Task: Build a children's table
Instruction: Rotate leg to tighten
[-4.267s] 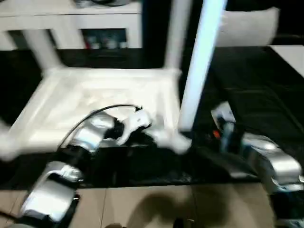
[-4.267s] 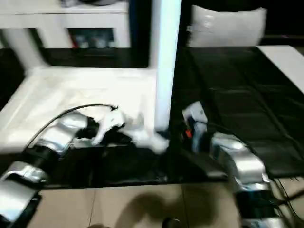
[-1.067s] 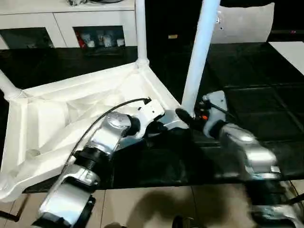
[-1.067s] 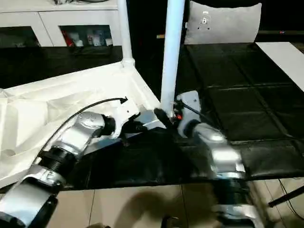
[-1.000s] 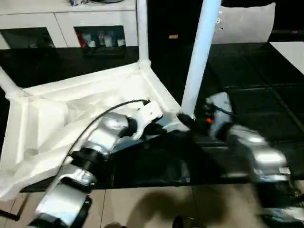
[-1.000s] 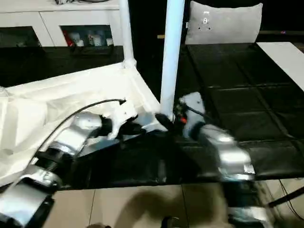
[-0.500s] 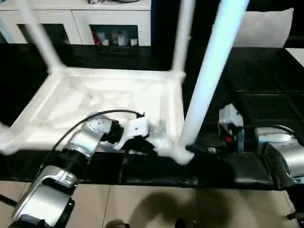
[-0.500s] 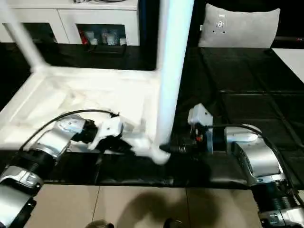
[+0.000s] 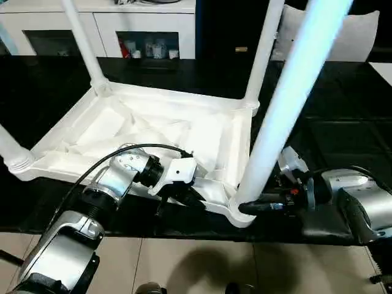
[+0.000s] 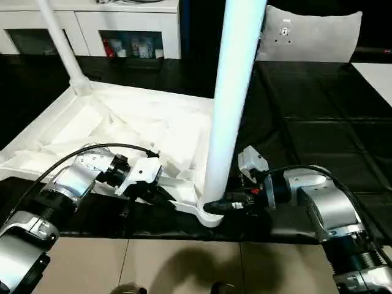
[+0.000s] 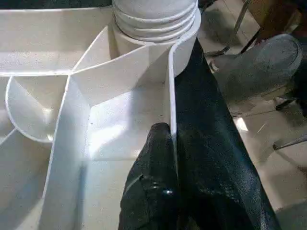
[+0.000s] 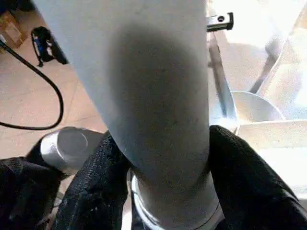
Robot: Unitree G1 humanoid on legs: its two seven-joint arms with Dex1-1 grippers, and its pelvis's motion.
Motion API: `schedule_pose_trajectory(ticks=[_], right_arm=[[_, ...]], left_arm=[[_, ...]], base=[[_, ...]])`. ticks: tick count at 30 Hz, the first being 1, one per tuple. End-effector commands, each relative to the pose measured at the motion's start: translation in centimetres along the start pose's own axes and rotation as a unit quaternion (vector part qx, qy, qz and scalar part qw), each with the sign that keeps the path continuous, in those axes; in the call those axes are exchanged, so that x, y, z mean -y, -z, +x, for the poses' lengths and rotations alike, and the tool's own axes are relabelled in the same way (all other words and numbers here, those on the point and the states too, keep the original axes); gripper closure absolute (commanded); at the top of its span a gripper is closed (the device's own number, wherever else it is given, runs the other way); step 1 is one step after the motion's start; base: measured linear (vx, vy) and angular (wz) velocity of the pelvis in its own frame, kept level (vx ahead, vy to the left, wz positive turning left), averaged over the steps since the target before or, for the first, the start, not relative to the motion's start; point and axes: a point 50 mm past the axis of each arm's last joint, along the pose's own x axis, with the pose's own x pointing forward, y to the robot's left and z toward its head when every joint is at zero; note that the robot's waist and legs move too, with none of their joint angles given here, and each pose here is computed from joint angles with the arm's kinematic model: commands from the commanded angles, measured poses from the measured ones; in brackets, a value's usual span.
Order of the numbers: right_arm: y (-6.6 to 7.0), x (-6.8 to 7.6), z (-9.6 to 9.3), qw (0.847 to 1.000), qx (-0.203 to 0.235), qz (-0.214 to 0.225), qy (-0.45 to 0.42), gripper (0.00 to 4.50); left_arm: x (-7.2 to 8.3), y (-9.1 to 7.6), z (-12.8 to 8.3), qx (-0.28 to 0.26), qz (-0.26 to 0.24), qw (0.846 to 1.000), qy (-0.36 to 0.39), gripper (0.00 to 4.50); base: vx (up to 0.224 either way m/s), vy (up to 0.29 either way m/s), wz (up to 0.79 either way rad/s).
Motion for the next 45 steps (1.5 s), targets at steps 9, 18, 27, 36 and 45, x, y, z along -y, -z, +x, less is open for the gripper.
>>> schedule_pose_trajectory(ticks=[9,18,27,36,45], right_arm=[[-0.5,-0.5,1.6,0.997,0.053,0.042,0.023,2.41],[-1.4,3.1,5.2,0.955,0.087,0.083,0.273,2.43],[-2.6,5.7,7.2,0.879,0.121,0.125,0.444,2.11],[-3.6,5.4,6.1,0.882,0.172,0.084,0.432,1.11],[-1.8,3.3,2.3,0.944,0.116,0.017,0.310,0.32]], left_arm=[[-1.2,-0.8,-0.3,0.022,-0.033,0.998,-0.055,4.50],[-3.1,-2.1,1.4,0.038,-0.098,0.977,-0.184,4.50],[-5.5,-4.0,2.4,0.051,-0.136,0.934,-0.327,4.50],[-5.0,-3.9,1.8,0.051,-0.117,0.939,-0.320,4.50],[-3.6,-2.5,0.6,0.039,-0.076,0.966,-0.243,4.50]], base=[[0.000,0.000,0.00],[0.000,0.000,0.00],[0.000,0.000,0.00],[0.000,0.000,0.00],[0.000,0.000,0.00]])
